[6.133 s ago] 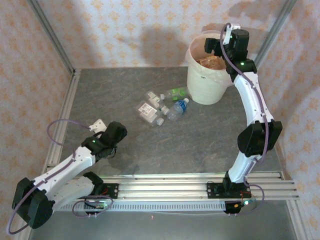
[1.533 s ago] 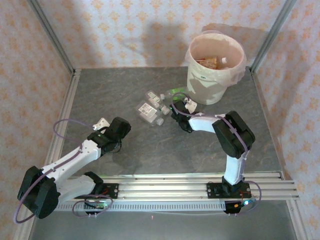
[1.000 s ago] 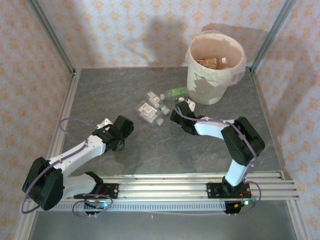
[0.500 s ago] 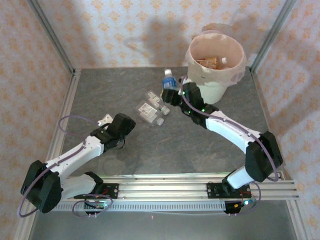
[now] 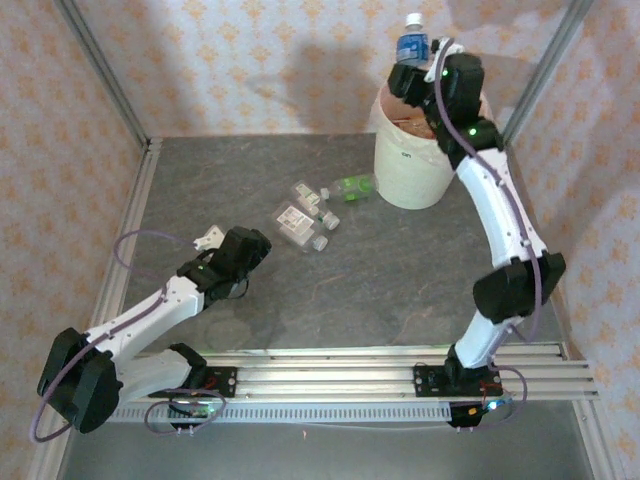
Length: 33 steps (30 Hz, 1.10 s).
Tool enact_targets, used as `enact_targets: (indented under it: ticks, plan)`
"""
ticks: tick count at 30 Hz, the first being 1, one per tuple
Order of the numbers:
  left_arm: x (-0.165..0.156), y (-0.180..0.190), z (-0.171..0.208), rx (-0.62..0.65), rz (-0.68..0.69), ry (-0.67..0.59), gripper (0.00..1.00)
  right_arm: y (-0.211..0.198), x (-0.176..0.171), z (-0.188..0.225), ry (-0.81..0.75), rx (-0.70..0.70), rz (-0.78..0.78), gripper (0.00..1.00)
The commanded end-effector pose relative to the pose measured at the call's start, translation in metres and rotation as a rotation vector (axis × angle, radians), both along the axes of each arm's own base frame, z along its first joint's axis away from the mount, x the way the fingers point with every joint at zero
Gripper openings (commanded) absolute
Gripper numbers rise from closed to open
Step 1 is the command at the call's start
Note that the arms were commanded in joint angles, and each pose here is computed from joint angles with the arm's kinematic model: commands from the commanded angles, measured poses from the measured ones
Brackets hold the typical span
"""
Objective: Put the plastic bottles in the bin
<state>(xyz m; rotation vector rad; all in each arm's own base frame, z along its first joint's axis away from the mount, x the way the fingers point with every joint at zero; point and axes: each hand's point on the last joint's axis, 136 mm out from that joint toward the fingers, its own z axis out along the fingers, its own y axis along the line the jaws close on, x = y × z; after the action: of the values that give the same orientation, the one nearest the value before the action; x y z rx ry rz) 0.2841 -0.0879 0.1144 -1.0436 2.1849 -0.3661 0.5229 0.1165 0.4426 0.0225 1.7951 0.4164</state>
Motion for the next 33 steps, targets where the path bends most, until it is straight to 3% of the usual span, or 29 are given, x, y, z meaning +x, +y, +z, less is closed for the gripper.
enact_targets:
  ticks: [1,8,14,19,22,23,28,33]
  plan:
    - [-0.002,0.014,0.0,0.031,0.047,-0.028,1.0,-0.033,-0.002,-0.052,0.223,-0.163,0.05,0.22]
    - [-0.006,0.017,0.004,0.037,0.046,-0.035,1.0,-0.106,0.011,-0.071,0.34,-0.308,-0.106,0.31]
    - [-0.007,0.018,0.005,0.034,0.046,-0.04,1.0,-0.131,0.029,-0.089,0.373,-0.362,-0.207,0.68]
    - [-0.001,0.011,0.008,0.027,0.02,-0.041,1.0,-0.16,0.027,-0.066,0.347,-0.375,-0.39,0.75]
    - [0.002,0.008,0.009,0.025,0.008,-0.04,1.0,-0.157,0.023,-0.06,0.337,-0.381,-0.369,0.81]
    - [0.003,0.007,0.009,0.025,0.005,-0.04,1.0,-0.154,0.021,-0.061,0.342,-0.385,-0.347,0.98]
    - [0.007,0.003,0.011,0.021,-0.005,-0.039,1.0,-0.155,0.01,-0.057,0.357,-0.387,-0.356,0.99]
    - [0.016,-0.007,0.015,0.012,-0.035,-0.039,1.0,-0.147,-0.008,-0.032,0.308,-0.296,-0.348,0.99]
